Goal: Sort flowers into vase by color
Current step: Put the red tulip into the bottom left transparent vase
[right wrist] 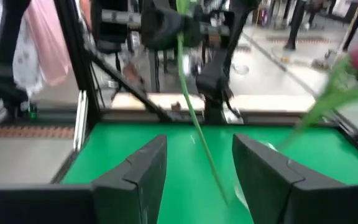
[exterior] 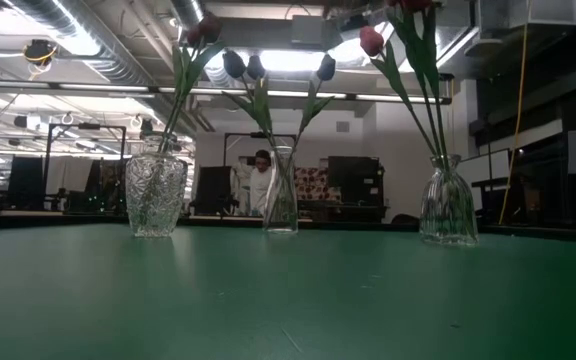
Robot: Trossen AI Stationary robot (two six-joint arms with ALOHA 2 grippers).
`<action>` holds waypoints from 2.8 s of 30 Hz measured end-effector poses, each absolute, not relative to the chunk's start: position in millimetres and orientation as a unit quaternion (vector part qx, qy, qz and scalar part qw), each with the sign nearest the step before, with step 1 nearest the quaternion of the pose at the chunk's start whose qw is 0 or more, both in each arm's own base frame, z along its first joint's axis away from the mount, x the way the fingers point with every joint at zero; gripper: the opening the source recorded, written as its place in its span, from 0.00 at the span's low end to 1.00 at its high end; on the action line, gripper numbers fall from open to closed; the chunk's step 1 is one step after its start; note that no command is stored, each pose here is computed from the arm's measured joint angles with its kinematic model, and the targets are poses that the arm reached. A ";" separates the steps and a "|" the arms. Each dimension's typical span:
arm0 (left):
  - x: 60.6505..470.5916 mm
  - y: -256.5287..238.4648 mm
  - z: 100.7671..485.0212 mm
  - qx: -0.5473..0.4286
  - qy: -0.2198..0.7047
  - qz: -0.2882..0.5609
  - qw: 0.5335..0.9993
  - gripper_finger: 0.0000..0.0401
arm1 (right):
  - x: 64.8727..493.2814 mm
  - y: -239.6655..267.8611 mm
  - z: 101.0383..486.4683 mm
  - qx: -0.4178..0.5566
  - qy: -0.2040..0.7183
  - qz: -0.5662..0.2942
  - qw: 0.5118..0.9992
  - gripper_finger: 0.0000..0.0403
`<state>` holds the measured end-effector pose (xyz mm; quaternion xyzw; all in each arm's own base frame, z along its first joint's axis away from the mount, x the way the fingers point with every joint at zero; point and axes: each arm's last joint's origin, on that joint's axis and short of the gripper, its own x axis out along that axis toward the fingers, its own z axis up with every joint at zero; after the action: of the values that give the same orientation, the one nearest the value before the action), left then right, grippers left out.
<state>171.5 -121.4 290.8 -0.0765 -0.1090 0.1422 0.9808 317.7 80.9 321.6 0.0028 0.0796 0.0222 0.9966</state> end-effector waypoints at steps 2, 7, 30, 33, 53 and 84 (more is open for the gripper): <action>164.4 -117.7 293.9 -0.081 -0.100 0.135 0.983 0.03 | 300.3 76.2 332.6 -0.002 0.098 0.022 0.995 0.46; 145.5 -106.7 297.6 -0.104 -0.069 0.083 0.989 0.03 | 251.7 63.8 363.6 -0.005 0.106 0.038 0.994 0.46; 134.3 -55.2 294.7 -0.100 -0.034 0.235 0.966 0.03 | 135.4 29.8 393.8 0.020 0.127 0.001 0.992 0.46; 131.0 -50.7 299.4 -0.116 -0.050 0.235 0.964 0.03 | 124.4 26.2 395.1 0.028 0.123 -0.009 0.992 0.46; 101.5 -32.9 339.0 -0.199 0.027 0.247 0.948 0.03 | 87.0 15.6 390.2 0.053 0.145 -0.020 0.988 0.46; 135.0 -26.3 318.7 -0.163 0.076 0.301 0.936 0.03 | 88.6 15.3 365.8 0.064 0.143 -0.033 0.987 0.46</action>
<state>135.0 -26.3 318.7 -0.1629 0.0755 0.3013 0.9365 88.6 15.3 365.8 0.0645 0.1429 -0.0334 0.9871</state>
